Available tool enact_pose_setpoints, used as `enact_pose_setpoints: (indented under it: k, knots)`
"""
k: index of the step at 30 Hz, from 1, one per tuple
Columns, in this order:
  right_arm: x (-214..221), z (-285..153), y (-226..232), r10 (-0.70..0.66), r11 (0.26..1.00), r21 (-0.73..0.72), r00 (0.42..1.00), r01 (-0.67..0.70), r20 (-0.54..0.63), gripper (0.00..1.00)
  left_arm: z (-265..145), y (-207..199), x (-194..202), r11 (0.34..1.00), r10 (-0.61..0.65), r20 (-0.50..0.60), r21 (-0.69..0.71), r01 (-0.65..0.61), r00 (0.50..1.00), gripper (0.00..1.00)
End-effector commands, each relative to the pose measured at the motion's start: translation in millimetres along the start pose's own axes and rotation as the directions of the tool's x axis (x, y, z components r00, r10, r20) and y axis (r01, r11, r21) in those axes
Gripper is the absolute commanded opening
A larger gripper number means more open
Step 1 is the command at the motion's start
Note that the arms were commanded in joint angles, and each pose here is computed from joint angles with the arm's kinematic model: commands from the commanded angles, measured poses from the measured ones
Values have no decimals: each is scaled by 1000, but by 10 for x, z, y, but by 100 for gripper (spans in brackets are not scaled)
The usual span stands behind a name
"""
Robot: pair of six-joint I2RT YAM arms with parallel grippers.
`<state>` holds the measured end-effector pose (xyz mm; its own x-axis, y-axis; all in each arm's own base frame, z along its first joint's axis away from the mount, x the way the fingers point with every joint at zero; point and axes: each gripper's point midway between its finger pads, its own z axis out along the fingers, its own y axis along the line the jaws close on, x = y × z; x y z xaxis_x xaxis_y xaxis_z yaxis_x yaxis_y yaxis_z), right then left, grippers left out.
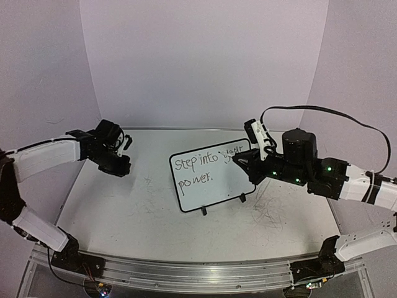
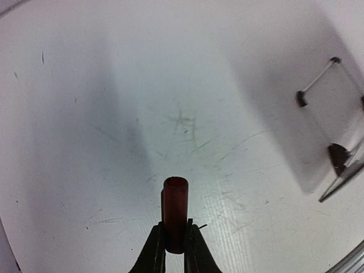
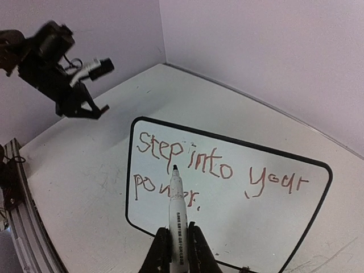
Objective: Write a sentence on the whiteboard
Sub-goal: Insert the whiteboard marker without the cap into the pen cap.
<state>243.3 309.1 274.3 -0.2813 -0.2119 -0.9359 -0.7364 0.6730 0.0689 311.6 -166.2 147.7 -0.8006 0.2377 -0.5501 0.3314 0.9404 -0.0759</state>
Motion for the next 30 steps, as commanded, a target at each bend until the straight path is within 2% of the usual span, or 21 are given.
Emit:
enact_pose_setpoints:
  k: [1, 6, 9, 13, 16, 21, 30]
  knots:
    - [-142, -1, 291, -88, 979, -187, 995, 78, -42, 0, -810, -633, -188, 980, 150, 227, 96, -175, 962, 0]
    - [-2, 115, 372, -123, 960, -269, 978, 74, -167, 0, -1320, -771, -194, 960, 161, 361, 160, -231, 918, 0]
    - [59, 166, 462, -132, 945, -322, 965, 54, -225, 0, -1416, -950, -146, 929, 196, 376, 224, -295, 905, 0]
    - [57, 170, 642, -134, 907, -420, 954, 10, -267, 0, -1356, -1456, -50, 856, 341, 361, 261, -446, 868, 0]
    - [117, 229, 675, -148, 899, -439, 933, -12, -328, 0, -1254, -1815, 64, 778, 506, 359, 204, -594, 785, 0]
    - [228, 225, 699, -168, 889, -458, 914, -21, -368, 0, -1005, -1864, 110, 701, 641, 318, 127, -702, 698, 0]
    - [144, 254, 820, -129, 859, -506, 927, -73, -353, 0, -947, -1950, 188, 668, 675, 317, 120, -734, 666, 0]
